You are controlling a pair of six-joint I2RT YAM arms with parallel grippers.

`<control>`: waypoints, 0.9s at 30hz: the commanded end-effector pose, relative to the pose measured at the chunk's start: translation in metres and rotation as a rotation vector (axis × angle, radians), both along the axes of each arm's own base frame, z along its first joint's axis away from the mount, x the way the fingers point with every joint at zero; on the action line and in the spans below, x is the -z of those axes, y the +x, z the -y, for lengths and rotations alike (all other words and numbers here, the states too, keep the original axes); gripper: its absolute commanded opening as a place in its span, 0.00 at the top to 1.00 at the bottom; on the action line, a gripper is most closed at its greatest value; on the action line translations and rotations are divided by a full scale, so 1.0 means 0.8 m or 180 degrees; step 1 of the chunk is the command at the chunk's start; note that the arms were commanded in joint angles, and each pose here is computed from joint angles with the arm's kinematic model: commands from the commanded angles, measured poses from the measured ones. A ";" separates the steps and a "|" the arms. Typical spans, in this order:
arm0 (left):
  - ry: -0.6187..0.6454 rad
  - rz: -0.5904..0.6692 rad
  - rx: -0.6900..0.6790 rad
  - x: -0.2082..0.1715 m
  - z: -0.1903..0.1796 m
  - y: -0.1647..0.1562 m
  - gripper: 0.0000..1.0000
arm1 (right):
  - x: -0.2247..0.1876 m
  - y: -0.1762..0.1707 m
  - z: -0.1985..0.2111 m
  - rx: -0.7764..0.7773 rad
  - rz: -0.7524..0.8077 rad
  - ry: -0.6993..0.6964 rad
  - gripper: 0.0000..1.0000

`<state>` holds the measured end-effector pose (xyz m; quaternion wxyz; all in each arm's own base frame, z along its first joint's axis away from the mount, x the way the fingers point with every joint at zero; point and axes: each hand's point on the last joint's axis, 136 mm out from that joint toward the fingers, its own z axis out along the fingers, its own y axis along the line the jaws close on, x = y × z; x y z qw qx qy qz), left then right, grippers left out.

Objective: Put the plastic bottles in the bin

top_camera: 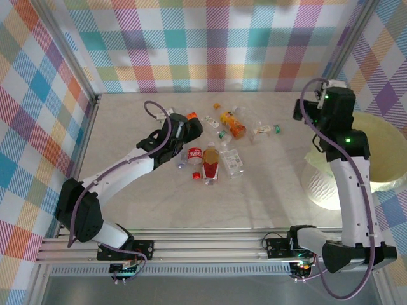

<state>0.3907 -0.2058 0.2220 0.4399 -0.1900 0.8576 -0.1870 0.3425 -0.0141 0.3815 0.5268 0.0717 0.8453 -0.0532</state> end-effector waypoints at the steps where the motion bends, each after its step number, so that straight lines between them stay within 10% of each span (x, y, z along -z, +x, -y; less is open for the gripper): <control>1: 0.0096 -0.0087 -0.0292 0.006 -0.034 -0.014 0.00 | -0.023 0.014 -0.063 -0.0616 0.0266 0.0422 0.00; 10: 0.0022 -0.0011 -0.0390 0.000 -0.047 -0.026 0.00 | 0.040 0.031 -0.189 -0.1698 -0.0134 0.1163 0.00; 27: 0.0181 -0.0204 -0.0312 0.012 -0.051 -0.038 0.00 | 0.303 0.021 -0.279 -0.1793 -0.1573 0.0351 0.00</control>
